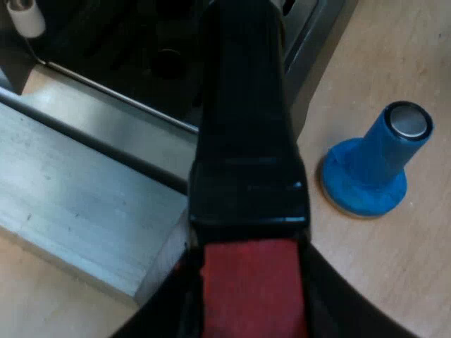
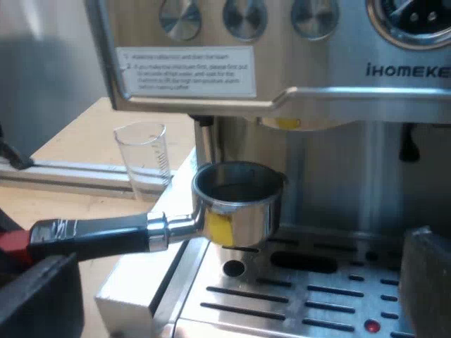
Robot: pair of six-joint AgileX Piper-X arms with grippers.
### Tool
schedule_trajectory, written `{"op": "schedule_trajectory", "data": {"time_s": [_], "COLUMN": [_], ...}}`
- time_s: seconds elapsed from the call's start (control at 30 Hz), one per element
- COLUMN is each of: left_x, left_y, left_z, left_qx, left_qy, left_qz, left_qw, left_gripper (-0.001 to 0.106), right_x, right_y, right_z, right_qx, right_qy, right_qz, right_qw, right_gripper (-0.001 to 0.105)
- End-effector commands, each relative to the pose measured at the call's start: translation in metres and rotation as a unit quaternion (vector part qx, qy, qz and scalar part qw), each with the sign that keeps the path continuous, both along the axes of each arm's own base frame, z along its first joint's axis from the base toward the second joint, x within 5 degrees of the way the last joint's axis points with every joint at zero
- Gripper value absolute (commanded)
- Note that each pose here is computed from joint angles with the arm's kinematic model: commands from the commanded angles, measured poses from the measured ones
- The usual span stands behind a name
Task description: Put the handle in the coffee machine
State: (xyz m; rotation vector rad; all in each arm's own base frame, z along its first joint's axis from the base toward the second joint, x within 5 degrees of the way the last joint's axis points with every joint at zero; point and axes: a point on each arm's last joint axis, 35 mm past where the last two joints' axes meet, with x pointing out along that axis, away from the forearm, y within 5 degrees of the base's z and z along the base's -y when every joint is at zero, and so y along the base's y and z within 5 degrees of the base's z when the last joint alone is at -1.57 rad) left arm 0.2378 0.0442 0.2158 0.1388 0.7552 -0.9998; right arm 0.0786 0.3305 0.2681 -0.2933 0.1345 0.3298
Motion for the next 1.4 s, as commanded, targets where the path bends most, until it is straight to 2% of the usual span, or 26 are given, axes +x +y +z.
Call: {"op": "schedule_trajectory", "data": {"time_s": [0.03, 0.1, 0.2, 0.3, 0.63, 1.0, 1.3, 1.4], "left_x": [0.007, 0.011, 0.019, 0.027, 0.033, 0.039, 0.05, 0.054], "left_y": [-0.009, -0.013, -0.016, -0.014, -0.018, -0.017, -0.036, -0.037], "left_z": [0.004, 0.004, 0.005, 0.005, 0.002, 0.004, 0.019, 0.02], "left_qx": [-0.028, -0.028, -0.032, -0.033, -0.044, -0.044, -0.048, -0.053], "left_qy": [-0.025, -0.026, -0.037, -0.039, -0.039, -0.069, -0.075, -0.062], "left_qz": [-0.034, -0.045, -0.054, -0.048, -0.058, -0.061, -0.084, -0.074], "left_qw": [0.9987, 0.9983, 0.9974, 0.9975, 0.9966, 0.9948, 0.9925, 0.9939], "left_gripper": [0.0, 0.0, 0.0, 0.0, 0.0, 0.0, 0.0, 0.0], "right_x": [0.009, 0.012, 0.014, 0.014, 0.017, 0.017, 0.017, 0.017], "right_y": [-0.002, -0.003, -0.003, -0.002, 0.013, 0.015, 0.015, 0.015], "right_z": [0.003, 0.003, 0.004, 0.003, -0.012, -0.01, -0.01, -0.01], "right_qx": [0.002, 0.002, -0.024, -0.032, -0.017, -0.026, -0.026, -0.026], "right_qy": [-0.006, -0.007, -0.016, -0.019, -0.031, -0.043, -0.043, -0.043], "right_qz": [-0.014, -0.019, -0.017, -0.015, -0.013, -0.009, -0.009, -0.009], "right_qw": [0.9999, 0.9998, 0.9994, 0.9992, 0.9993, 0.9987, 0.9987, 0.9987], "right_gripper": [0.092, 0.092, 0.092, 0.092, 0.092, 0.092, 0.092, 0.092]}}
